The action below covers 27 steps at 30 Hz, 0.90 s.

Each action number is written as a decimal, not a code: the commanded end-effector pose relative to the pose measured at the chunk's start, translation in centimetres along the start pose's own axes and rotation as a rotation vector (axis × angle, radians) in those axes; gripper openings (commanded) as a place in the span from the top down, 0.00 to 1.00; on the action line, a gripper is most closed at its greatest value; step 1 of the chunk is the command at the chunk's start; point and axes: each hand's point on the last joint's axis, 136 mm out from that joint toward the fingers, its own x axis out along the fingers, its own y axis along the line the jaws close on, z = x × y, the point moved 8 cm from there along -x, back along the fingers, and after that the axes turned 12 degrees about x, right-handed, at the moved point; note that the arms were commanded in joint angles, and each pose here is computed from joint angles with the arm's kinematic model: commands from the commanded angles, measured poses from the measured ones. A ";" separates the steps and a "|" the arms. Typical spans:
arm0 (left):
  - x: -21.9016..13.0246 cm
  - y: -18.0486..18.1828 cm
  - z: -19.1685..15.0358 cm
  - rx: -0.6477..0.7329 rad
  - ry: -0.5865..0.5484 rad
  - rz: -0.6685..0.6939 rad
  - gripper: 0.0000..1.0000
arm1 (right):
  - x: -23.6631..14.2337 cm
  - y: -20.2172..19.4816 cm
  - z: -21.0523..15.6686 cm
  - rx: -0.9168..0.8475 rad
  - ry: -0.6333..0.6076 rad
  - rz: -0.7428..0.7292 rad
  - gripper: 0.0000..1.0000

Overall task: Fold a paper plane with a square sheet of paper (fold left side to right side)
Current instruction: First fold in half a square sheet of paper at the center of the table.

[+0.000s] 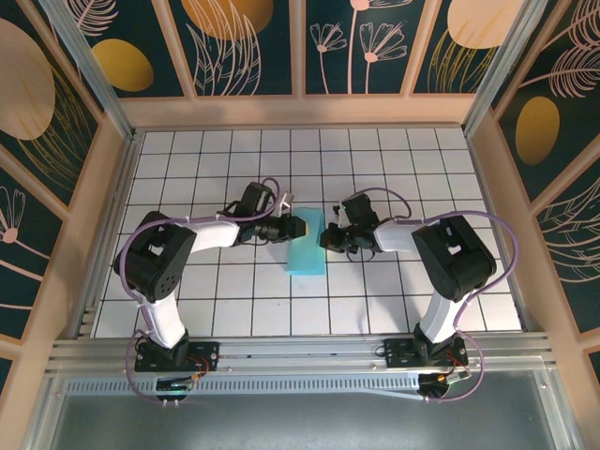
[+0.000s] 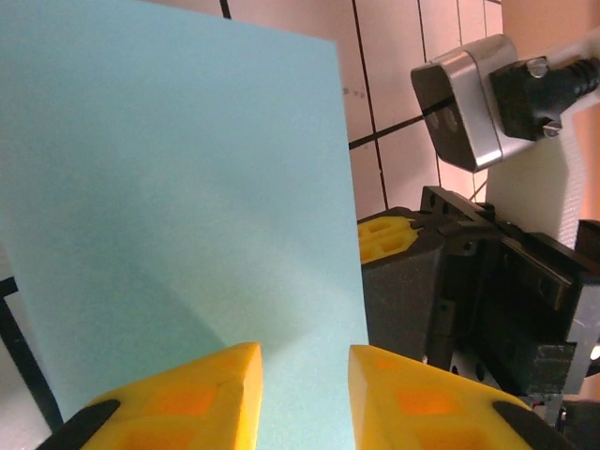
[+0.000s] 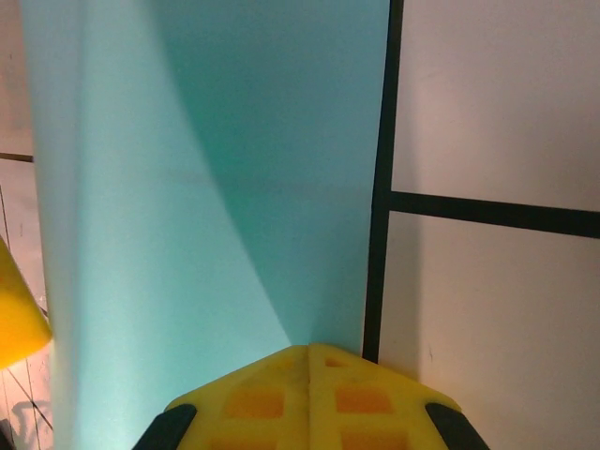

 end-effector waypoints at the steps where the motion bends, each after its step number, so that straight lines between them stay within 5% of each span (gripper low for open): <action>1: 0.5 -0.3 0.5 0.020 -0.010 0.000 0.79 | 0.1 -0.8 -1.4 0.027 0.042 -0.038 1.00; 7: 0.8 0.2 0.3 0.010 -0.001 0.031 0.93 | -0.5 0.1 -1.1 0.016 0.027 -0.006 1.00; 16: 0.6 0.3 0.5 0.007 -0.016 0.052 0.98 | -2.2 1.5 -0.2 -0.014 -0.045 -0.006 1.00; 23: 0.7 0.3 0.4 0.003 -0.017 0.054 0.99 | -4.9 1.1 0.4 -0.047 -0.124 -0.077 0.84; 27: 0.6 0.3 0.4 0.002 -0.021 0.056 0.99 | -6.9 1.4 0.5 -0.077 -0.166 0.035 0.61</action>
